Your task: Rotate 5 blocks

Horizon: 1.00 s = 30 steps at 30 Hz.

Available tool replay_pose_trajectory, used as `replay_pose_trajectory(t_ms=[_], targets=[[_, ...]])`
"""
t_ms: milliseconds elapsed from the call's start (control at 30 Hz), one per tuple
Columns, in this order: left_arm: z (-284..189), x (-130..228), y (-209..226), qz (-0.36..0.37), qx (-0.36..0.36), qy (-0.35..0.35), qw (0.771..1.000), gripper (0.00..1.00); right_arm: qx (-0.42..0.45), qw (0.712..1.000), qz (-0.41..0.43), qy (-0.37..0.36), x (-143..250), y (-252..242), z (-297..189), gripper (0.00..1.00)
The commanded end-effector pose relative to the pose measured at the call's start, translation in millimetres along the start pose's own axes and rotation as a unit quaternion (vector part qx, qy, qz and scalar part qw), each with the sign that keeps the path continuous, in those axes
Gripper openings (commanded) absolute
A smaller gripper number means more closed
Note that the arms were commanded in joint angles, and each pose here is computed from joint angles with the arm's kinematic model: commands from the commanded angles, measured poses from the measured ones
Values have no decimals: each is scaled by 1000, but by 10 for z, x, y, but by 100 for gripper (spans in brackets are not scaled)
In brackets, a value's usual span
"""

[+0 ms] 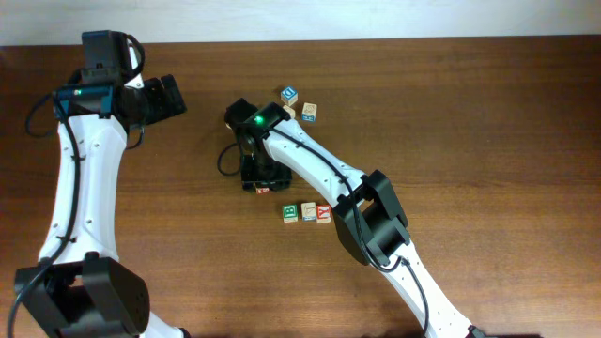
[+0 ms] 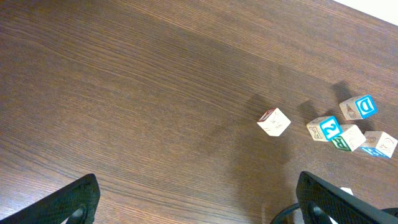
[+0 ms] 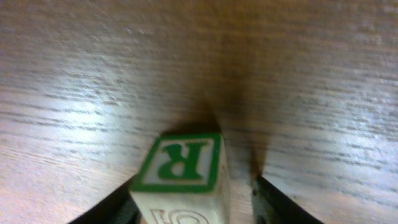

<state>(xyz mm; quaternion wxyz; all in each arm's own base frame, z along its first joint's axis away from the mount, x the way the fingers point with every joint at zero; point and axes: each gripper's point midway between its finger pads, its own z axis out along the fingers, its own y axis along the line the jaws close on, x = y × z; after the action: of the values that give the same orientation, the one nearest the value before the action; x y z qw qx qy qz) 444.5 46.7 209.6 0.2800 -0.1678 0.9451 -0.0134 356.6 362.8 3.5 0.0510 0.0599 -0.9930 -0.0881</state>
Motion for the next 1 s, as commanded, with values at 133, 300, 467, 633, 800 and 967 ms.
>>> replay_pose_trajectory(t_ms=[133, 300, 467, 633, 800, 967], targets=[[-31, -47, 13, -6, -3, -7, 1000, 99, 38, 998, -34, -29, -149, -88, 73, 41], [-31, -47, 13, -6, -3, -7, 1000, 99, 79, 994, -47, -52, -189, -168, -80, 33], [-31, -47, 13, -6, -3, -7, 1000, 99, 90, 994, -58, -20, 58, -94, -61, 34], [-31, -47, 13, -6, -3, -7, 1000, 99, 117, 988, -101, 27, 581, 145, 34, 34], [-32, -49, 13, -6, -2, -7, 1000, 99, 150, 984, -88, 46, 673, -14, 120, 34], [-31, -47, 13, -6, -3, -7, 1000, 99, 159, 983, -73, 56, 649, -144, 88, 38]])
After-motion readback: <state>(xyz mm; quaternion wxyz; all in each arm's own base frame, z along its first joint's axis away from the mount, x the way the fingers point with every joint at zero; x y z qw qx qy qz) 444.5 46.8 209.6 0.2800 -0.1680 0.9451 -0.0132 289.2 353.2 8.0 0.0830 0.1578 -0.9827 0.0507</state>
